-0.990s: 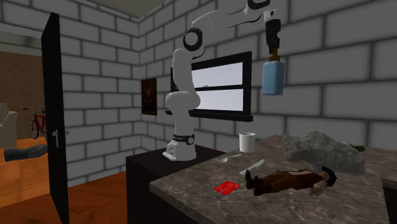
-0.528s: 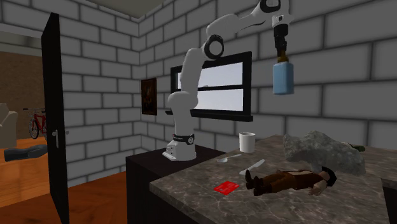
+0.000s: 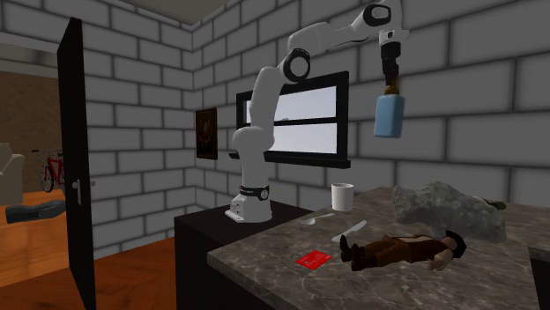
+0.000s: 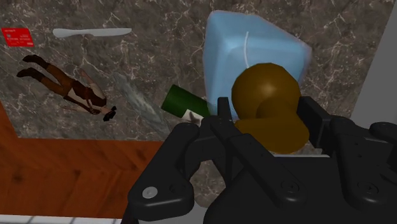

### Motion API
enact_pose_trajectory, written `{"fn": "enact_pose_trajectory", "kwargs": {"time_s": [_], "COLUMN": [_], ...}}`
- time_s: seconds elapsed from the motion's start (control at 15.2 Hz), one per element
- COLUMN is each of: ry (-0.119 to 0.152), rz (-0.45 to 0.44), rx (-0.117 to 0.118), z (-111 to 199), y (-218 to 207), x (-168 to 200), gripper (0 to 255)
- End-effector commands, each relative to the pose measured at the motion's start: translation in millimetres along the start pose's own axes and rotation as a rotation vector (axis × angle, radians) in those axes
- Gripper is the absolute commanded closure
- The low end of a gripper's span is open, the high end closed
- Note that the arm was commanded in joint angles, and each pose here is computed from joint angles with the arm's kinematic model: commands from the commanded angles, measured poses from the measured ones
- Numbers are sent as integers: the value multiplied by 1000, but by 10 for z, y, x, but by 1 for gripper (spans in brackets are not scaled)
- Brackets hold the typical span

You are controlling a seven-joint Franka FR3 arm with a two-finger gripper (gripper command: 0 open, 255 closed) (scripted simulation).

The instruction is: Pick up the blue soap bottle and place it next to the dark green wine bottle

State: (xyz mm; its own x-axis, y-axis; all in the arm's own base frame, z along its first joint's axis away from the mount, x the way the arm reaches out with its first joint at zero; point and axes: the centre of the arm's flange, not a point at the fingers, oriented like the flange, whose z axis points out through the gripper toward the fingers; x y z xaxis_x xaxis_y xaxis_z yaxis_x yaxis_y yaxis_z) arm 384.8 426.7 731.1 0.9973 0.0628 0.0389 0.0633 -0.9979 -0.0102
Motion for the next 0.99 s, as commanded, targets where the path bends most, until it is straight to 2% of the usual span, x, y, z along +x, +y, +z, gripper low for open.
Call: {"fn": "enact_pose_trajectory", "kwargs": {"time_s": [0.0,0.92], "ry": [1,1], "rz": [0,0], "rx": [1,1], "z": [101,839], "y": [-1,6], "x": [6,-22], "gripper": [255,255]}}
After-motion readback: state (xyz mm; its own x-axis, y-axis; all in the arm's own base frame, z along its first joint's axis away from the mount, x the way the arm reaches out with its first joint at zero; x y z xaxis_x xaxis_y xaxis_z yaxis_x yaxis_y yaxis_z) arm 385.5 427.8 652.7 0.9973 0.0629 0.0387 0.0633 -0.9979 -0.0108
